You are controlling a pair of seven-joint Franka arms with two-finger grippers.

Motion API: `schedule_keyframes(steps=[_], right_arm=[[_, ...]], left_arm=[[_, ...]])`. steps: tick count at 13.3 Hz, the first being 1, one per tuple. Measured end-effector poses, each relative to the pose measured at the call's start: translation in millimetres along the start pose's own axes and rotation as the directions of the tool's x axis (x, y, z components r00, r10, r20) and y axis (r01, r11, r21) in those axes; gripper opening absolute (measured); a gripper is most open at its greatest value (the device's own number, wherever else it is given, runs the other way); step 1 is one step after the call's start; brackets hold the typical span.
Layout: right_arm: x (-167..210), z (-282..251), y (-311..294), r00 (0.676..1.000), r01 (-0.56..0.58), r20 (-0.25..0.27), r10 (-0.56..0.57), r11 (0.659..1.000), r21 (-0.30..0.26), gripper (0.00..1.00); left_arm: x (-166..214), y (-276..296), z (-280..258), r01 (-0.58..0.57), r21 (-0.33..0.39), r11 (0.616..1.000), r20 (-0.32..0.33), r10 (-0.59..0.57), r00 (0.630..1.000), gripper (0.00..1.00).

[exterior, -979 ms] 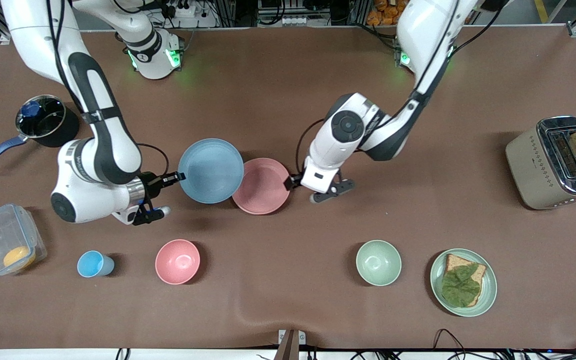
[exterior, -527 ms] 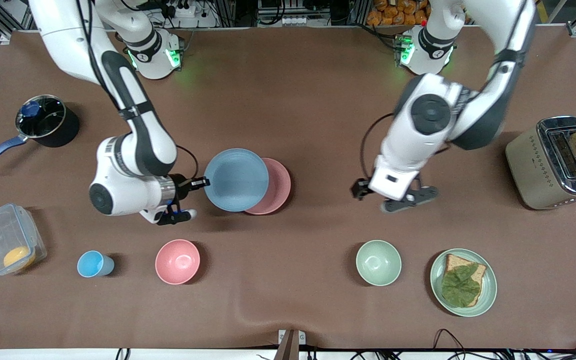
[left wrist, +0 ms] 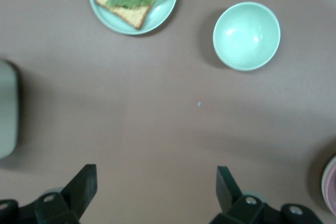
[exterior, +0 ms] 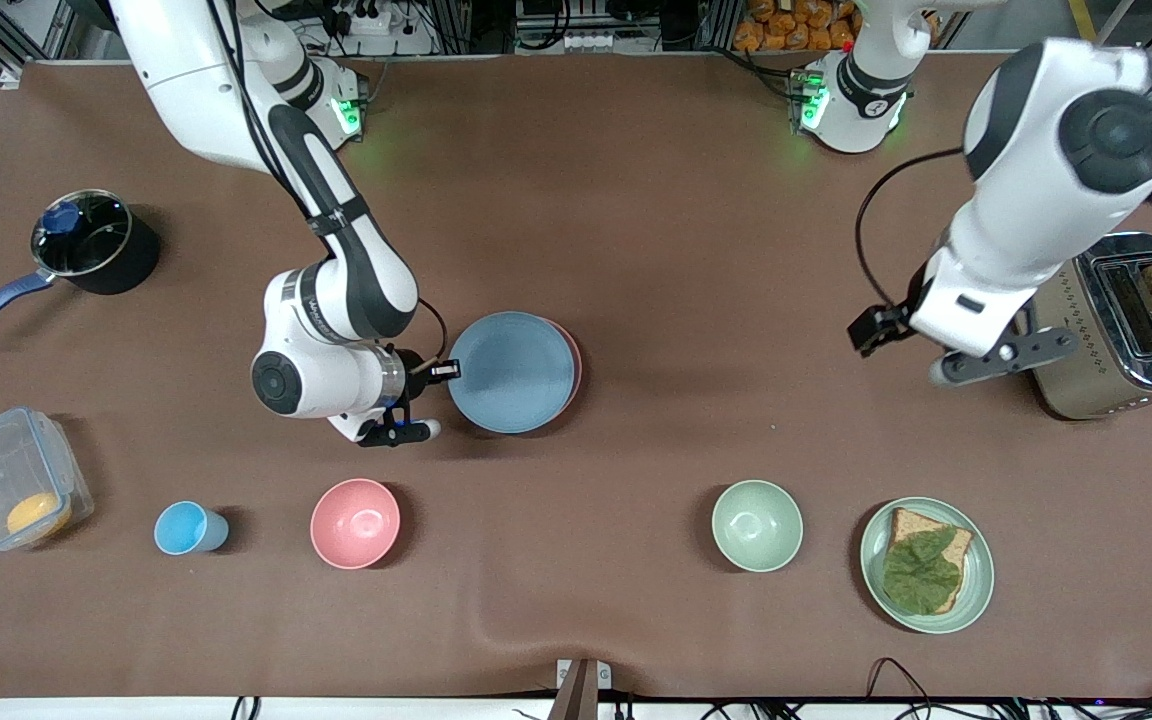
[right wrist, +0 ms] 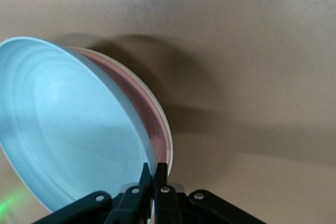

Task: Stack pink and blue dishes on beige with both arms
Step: 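Release the blue plate and withdraw the right gripper toward the saucepan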

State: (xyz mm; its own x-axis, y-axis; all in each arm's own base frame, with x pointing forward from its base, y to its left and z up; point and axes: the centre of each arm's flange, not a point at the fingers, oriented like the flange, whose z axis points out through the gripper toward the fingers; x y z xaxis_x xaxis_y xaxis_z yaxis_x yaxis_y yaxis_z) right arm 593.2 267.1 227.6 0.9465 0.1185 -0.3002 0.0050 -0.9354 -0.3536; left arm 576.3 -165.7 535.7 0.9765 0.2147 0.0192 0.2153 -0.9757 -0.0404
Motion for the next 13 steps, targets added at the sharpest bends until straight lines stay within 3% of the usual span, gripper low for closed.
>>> schedule_keyframes(steps=[4, 6, 10, 13], right_arm=[[-3, 11, -12, 1.0, -0.015, 0.01, 0.016, 1.0, -0.01, 0.04], [-3, 11, -11, 1.0, -0.024, 0.01, 0.024, 1.0, -0.011, 0.18], [0, -1, 0, 0.999, -0.044, 0.012, 0.044, 0.999, -0.009, 0.64], [-1, -47, 40, 0.995, -0.09, 0.039, 0.091, 0.996, -0.012, 0.98]], left_arm=[[-20, -40, -44, 0.005, 0.01, 1.0, 0.06, -0.006, 0.998, 1.0], [-20, -47, -55, 0.003, 0.009, 1.0, 0.057, -0.004, 0.998, 1.0], [-23, -54, -69, -0.081, 0.007, 0.997, 0.053, 0.081, 0.995, 1.0], [-26, -92, -82, -0.158, 0.014, 0.987, 0.082, 0.157, 0.984, 1.0]])
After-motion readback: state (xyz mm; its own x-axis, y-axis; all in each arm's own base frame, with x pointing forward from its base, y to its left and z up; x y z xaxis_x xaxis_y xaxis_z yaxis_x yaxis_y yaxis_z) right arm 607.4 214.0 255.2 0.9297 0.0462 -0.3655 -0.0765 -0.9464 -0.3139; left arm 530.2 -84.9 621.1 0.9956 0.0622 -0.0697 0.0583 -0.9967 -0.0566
